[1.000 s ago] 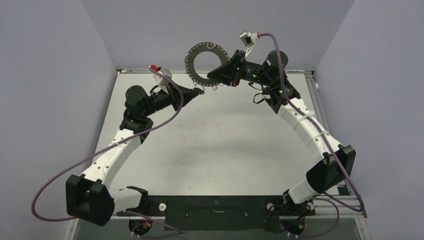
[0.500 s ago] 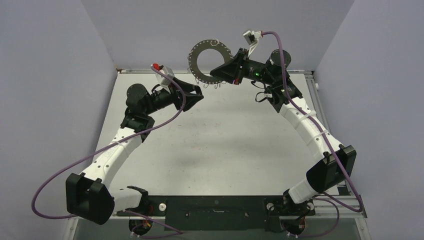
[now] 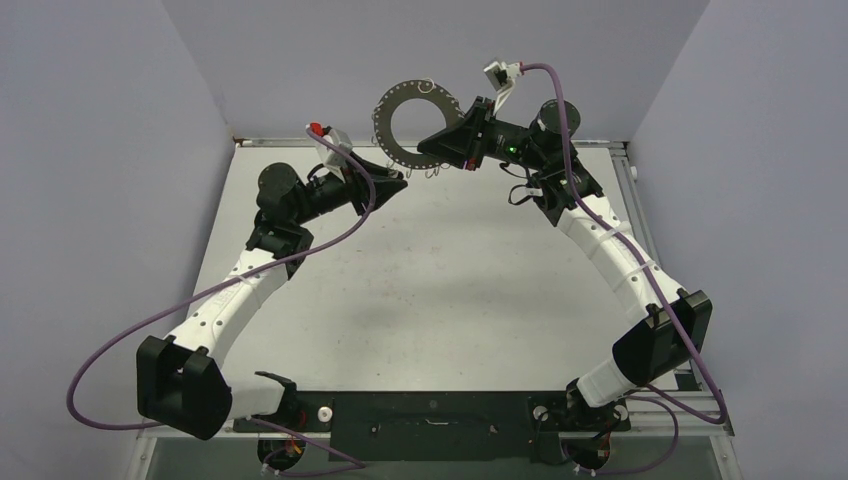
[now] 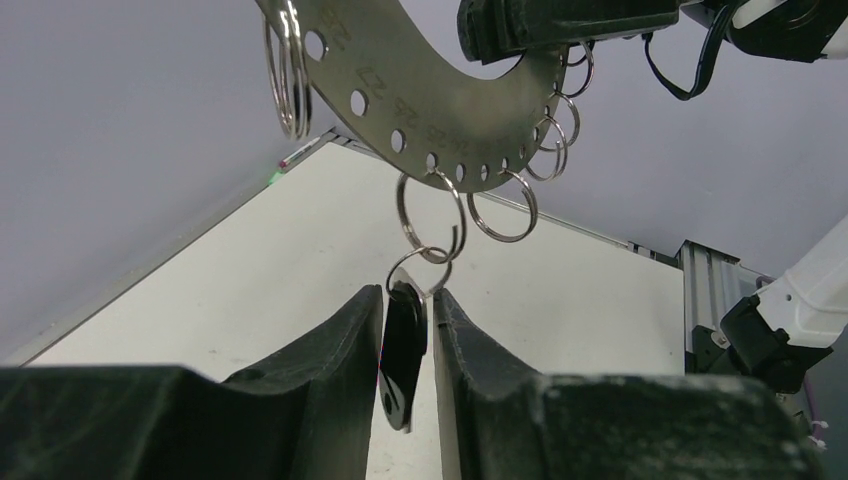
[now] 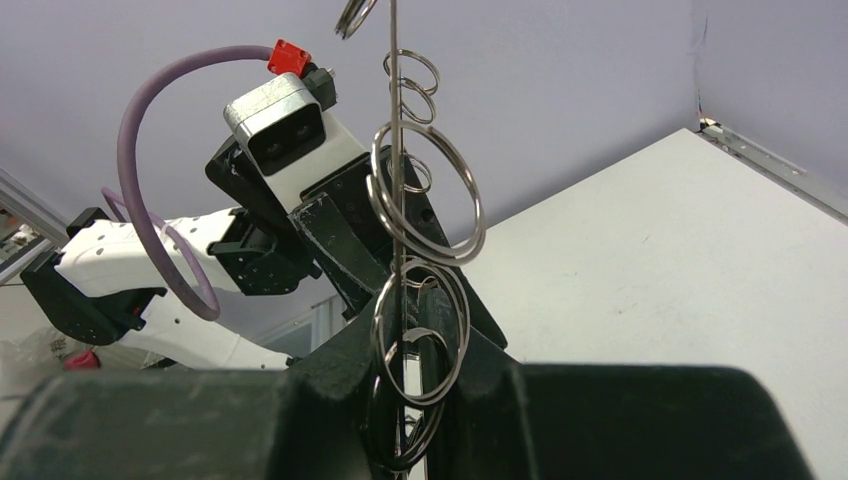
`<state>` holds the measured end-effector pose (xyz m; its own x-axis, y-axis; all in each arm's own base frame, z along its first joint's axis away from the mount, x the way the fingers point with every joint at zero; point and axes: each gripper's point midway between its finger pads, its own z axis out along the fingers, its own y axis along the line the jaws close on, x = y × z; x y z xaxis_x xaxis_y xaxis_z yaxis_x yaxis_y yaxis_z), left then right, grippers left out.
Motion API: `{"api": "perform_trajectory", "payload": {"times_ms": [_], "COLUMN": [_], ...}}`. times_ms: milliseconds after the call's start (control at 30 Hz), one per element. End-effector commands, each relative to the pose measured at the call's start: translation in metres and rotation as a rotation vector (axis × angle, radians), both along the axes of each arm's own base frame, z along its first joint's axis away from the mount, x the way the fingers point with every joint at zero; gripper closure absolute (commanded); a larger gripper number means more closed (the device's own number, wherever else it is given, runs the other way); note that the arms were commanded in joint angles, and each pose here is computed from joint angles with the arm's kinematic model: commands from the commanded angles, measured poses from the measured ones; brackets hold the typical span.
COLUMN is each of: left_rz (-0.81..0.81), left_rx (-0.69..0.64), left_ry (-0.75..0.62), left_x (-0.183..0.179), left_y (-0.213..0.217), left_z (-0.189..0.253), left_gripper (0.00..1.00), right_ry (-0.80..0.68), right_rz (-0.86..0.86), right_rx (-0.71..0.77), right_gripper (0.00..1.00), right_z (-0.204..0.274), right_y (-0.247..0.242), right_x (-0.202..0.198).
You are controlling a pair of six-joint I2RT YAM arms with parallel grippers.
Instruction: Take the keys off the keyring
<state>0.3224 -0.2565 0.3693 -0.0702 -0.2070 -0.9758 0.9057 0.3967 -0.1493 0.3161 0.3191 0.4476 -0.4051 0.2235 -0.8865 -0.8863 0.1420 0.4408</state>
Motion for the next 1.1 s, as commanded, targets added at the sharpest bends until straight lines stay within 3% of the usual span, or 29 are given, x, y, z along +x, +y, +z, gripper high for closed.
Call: {"api": "perform_trajectory", "payload": {"times_ms": [0,67,133,200,367,567,800,1067], "left_rz": [0.007,0.002,0.001,0.004,0.031,0.070,0.185,0.181], "left_rx": [-0.037,-0.042,-0.048,-0.051,-0.051,-0.001,0.250,0.558], "left_ry": [-0.082,-0.076,-0.073,-0.070,-0.057,-0.043,-0.032,-0.307], "left_x": [-0.002,-0.002,-0.001,0.000,0.003,0.003,0.016,0.011], "left_y": [0.002,0.000,0.000,0.000,0.004,0.014,0.031,0.035], "left_z": [0.029,0.030,0.031,0.032,0.031,0.029,0.008,0.016], "left_gripper": [0.76,0.65,0.63,0.70,0.98,1.00,1.00,1.00], "right_ry": [-0.092,-0.089,-0.088,-0.088,-0.085,-0.088,-0.143,-0.282], "right_rz": [0.013,0.013,0.015,0.016,0.006,-0.056,-0.160,-0.192], "right_rx": [0.051,0.050,0.050,0.052,0.054,0.033,0.012,-0.050], "right_gripper": [0.95,0.95,0.95,0.95,0.95,0.95,0.92,0.70], "right_z": [0.028,0.027,0.027,0.028,0.028,0.011,-0.026,-0.062], "right_y": [0.000,0.000,0.000,0.000,-0.003,-0.015,-0.034,-0.040], "right_x": [-0.008,-0.008,-0.008,-0.008,-0.007,0.005,0.010,-0.007]}}
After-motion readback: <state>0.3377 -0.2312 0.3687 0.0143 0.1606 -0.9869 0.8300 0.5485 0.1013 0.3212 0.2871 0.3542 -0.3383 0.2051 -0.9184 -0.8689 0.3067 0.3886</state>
